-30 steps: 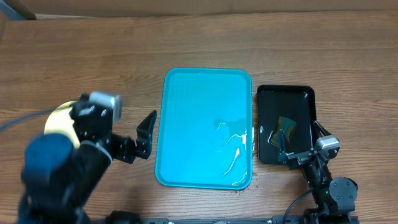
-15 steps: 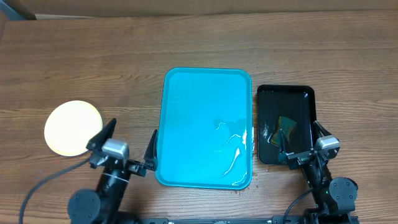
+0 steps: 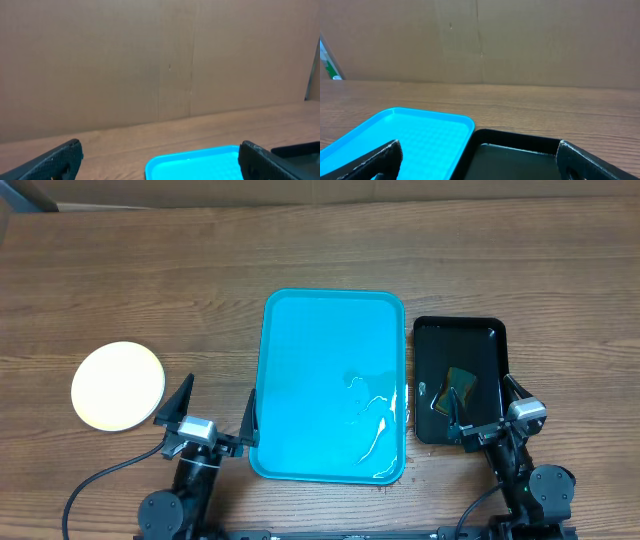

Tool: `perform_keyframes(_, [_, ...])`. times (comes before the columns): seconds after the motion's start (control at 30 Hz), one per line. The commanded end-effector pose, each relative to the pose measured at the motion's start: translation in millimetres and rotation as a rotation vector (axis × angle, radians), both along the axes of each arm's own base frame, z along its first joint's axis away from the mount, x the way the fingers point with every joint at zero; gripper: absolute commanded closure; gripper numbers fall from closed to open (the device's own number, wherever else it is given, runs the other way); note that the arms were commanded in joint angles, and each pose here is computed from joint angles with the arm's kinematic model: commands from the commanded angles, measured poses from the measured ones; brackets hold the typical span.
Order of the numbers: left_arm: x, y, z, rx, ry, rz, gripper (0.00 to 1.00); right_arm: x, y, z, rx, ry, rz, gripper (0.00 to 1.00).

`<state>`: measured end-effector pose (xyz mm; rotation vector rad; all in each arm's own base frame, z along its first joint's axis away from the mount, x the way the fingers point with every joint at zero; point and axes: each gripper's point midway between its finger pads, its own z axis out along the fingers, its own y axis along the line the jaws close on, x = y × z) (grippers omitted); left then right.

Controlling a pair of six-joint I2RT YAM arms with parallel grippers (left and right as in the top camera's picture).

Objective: Clean dirty plates on tray and stack at the side

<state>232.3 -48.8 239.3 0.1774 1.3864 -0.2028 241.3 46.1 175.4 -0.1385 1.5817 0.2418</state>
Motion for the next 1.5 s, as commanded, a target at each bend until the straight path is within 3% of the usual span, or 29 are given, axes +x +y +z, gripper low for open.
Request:
perform_keyframes(0.0, [5.8,3.4,-20.5,-0.013,0.0,0.018,0.0,0.7,-1.9,-2.8,-0.007,-0.001,-0.01,0.0])
perform_keyframes(0.23, [7.2,2.5,-30.0,-0.01,0.039,0.015,0.0,0.7,-1.9,-2.9,-0.007,0.0,-0.01,0.0])
perform_keyframes(0.47, [9.1,2.8,-83.1,0.013,0.255,0.02,0.0,0.7,-1.9,-2.9,-0.007,0.0,-0.01,0.0])
perform_keyframes(1.47, [9.9,3.6,-82.8,0.015,0.254,0.025,0.0,0.7,-1.9,-2.9,-0.007,0.0,-0.01,0.0])
